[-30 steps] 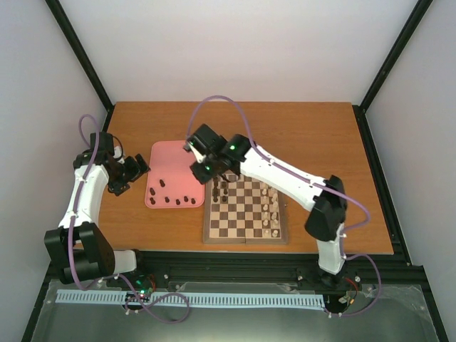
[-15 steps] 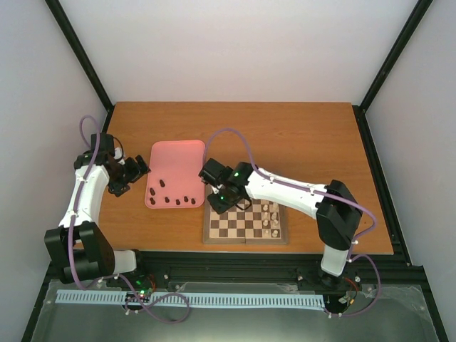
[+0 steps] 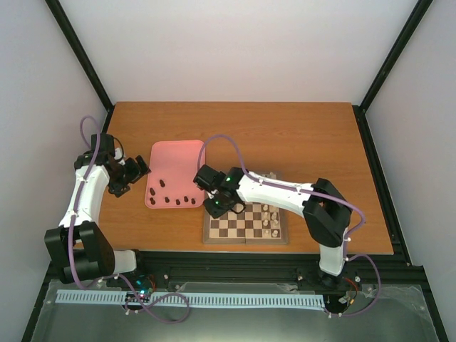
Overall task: Set up the chess pieces on the board
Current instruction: Place the chess piece on the chessboard.
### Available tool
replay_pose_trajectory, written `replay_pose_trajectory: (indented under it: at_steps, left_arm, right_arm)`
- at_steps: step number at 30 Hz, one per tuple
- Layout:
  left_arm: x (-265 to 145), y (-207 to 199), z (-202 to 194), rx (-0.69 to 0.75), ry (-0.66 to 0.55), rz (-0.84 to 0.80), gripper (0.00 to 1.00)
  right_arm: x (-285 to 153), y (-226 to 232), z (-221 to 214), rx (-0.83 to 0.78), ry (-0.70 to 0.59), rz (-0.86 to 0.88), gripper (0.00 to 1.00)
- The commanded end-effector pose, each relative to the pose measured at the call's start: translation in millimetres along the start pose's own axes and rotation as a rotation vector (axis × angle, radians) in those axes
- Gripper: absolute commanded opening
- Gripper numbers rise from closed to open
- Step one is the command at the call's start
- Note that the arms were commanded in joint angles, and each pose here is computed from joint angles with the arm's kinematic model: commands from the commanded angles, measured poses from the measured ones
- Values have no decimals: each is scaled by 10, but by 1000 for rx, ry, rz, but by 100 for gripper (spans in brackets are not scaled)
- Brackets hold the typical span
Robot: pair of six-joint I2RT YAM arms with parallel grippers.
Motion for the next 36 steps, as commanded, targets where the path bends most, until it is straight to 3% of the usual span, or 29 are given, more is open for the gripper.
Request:
replay_pose_trajectory:
  at_steps: [1,36]
  left_arm:
    - [-6,-33,7,22,-13,-12,100]
    - [-12,-25,-8,24,-12,-12,100]
  right_arm:
    - [36,39,79,2,-9,1,3]
    - [278,-176,179,43,33,-7,4]
Point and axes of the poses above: each gripper's point midway between its finger pads, its own x axis out along the fingers, its own y axis along the line the jaws close on, z = x × y, the point moved 6 cm from there along -x, back along the fingers, and after that the axes turned 14 degrees about -x, right-handed, at the moved point
